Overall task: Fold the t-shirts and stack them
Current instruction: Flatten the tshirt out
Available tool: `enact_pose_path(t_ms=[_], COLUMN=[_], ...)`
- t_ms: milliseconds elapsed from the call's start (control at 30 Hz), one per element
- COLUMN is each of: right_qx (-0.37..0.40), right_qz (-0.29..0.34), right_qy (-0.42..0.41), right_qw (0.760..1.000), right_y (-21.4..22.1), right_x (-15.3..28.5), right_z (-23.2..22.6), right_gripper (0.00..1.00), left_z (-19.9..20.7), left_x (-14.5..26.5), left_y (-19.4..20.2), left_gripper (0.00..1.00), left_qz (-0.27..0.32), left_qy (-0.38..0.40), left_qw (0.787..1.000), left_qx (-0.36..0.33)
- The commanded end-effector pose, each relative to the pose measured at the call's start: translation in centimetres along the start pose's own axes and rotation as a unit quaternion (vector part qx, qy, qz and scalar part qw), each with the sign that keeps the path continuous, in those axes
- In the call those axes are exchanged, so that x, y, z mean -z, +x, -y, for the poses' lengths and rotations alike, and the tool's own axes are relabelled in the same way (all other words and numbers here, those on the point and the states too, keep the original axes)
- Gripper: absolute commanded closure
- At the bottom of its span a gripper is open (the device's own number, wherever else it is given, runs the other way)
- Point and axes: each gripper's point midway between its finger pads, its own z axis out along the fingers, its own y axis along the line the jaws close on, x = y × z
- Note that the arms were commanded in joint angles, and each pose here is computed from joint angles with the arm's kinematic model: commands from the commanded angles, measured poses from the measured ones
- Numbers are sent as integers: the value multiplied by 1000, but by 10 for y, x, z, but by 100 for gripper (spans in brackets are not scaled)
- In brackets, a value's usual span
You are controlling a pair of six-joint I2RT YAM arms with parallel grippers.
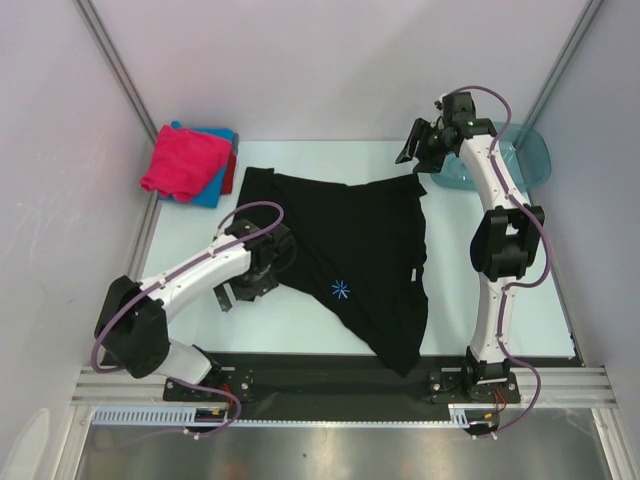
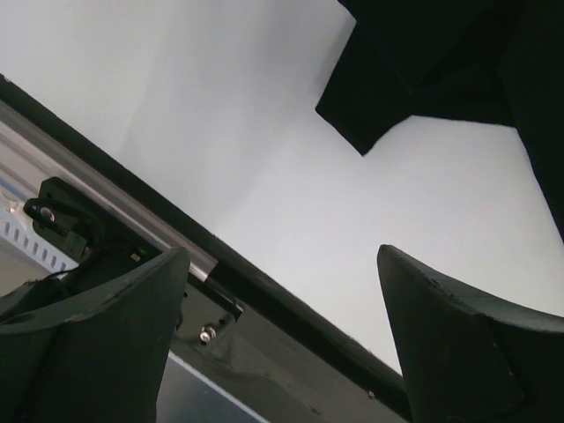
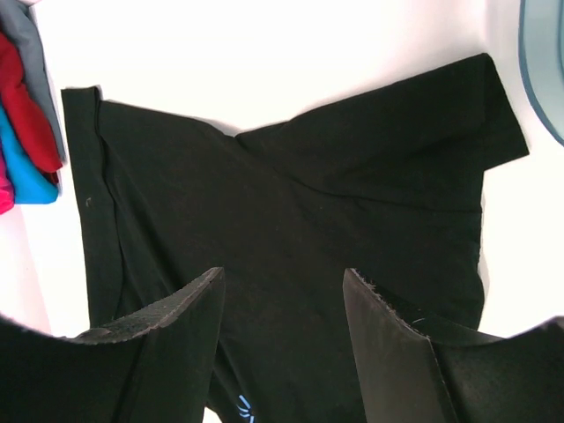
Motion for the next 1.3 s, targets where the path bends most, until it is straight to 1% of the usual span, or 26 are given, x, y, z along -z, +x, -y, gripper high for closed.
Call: enact_pose_path(t_ms=[0, 33, 67, 100, 133, 200, 233, 267, 300, 400, 467, 500, 533, 633, 700, 767, 900, 1167, 1267], right_qx=[13, 14, 14, 13, 15, 17, 19, 19, 21, 23, 23, 22, 23, 21, 21, 20, 20, 18, 16], right_qz=[29, 31, 29, 29, 29, 31, 29, 27, 28, 25, 25, 24, 23, 22, 22, 22, 19, 16, 14], right_qy=[-26, -26, -26, -27, -28, -26, -26, -25, -27, -31, -31, -31, -34, -36, -37, -36, -37, -40, -39], right_qw=[999, 999, 999, 999, 999, 999, 999, 999, 999, 999, 999, 999, 999, 999, 999, 999, 999, 999, 999], right_y=[-14, -15, -14, -14, -14, -14, -13, -11, -12, -10, -9, -9, -9, -9, -9, -8, -7, -5, -4], right_x=[21, 22, 20, 20, 20, 21, 19, 18, 18, 16, 16, 15, 14, 14, 15, 15, 13, 13, 12], right_z=[-19, -19, -19, -19, -20, -20, -21, -20, -22, -26, -25, -25, -26, -26, -27, -27, -26, -27, -26], right_gripper=[38, 38, 38, 38, 38, 38, 38, 38, 38, 38, 38, 38, 38, 38, 38, 38, 38, 38, 38], left_z=[5, 8, 6, 19, 22, 29, 32, 32, 43, 44, 47, 52, 54, 58, 59, 58, 57, 41, 42], left_x=[-10, -13, -19, -21, -22, -24, -26, -34, -36, -42, -47, -47, -51, -60, -62, -66, -72, -96, -99], left_y=[-14, -15, -12, -15, -16, -22, -23, -19, -23, -27, -30, -34, -34, -36, -34, -30, -25, -4, -4], left_gripper=[7, 13, 15, 17, 18, 16, 13, 12, 12, 12, 14, 16, 21, 30, 29, 22, 19, 20, 22], left_qz=[50, 58, 60, 68, 73, 91, 98, 100, 108, 124, 133, 144, 147, 156, 152, 144, 143, 102, 101], left_qy=[18, 26, 30, 58, 68, 85, 93, 95, 112, 96, 95, 102, 99, 91, 86, 83, 91, 67, 65], left_qw=[998, 997, 997, 995, 994, 991, 990, 990, 987, 988, 986, 984, 984, 983, 985, 986, 986, 992, 993], left_qx=[34, 32, 34, 49, 41, 48, 37, 31, 34, 14, 4, 3, -3, -13, -14, -13, -7, 16, 16])
